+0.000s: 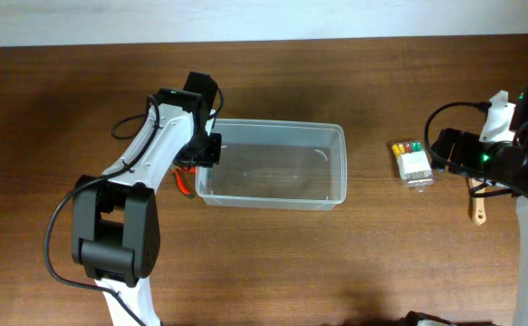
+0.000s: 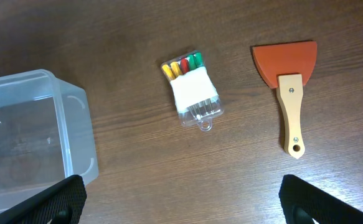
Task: Pack container
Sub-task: 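Drag the container to the table center and release it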
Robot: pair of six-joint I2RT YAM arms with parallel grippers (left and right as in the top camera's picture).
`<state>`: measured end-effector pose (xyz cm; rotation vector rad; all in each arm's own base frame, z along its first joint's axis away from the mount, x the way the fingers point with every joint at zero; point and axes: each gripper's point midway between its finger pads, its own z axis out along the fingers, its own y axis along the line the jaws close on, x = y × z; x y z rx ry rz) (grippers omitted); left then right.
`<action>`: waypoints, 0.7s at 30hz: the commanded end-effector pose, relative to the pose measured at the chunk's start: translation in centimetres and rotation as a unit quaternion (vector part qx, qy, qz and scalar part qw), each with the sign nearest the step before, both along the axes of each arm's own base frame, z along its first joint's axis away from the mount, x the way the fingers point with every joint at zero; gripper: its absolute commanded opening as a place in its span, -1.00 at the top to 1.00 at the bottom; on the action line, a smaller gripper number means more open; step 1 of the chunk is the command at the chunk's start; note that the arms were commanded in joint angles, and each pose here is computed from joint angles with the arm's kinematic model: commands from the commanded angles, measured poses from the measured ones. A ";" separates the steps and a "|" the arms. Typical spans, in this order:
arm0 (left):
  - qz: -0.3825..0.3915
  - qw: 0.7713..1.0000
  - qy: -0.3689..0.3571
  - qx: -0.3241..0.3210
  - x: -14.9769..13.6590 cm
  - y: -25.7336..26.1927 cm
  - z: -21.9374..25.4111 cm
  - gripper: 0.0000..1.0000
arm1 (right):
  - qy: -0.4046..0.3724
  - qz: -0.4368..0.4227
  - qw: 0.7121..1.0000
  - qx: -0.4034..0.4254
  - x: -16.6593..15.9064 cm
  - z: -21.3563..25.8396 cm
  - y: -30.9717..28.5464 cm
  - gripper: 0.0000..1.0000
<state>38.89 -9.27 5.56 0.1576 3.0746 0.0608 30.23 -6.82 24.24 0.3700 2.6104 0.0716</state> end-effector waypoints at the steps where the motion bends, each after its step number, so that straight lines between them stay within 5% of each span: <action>1: -0.004 1.000 0.009 -0.004 -0.3 -0.3 -0.3 0.35 | -0.015 0.001 1.000 -0.001 0.1 1.0 0.0 -0.97; 6: -0.003 1.000 0.008 0.000 -0.3 0.0 -0.1 -0.01 | -0.015 0.001 1.000 -0.001 0.1 1.0 0.0 -0.97; 13: -0.002 1.000 -0.030 -0.005 1.6 -0.4 1.9 -0.02 | -0.015 0.001 1.000 -0.002 0.1 1.0 0.0 -0.97; 21: -0.013 0.999 -0.006 -0.053 0.5 -2.8 1.8 -0.01 | -0.015 0.003 1.000 -0.003 0.1 1.0 0.0 -0.97</action>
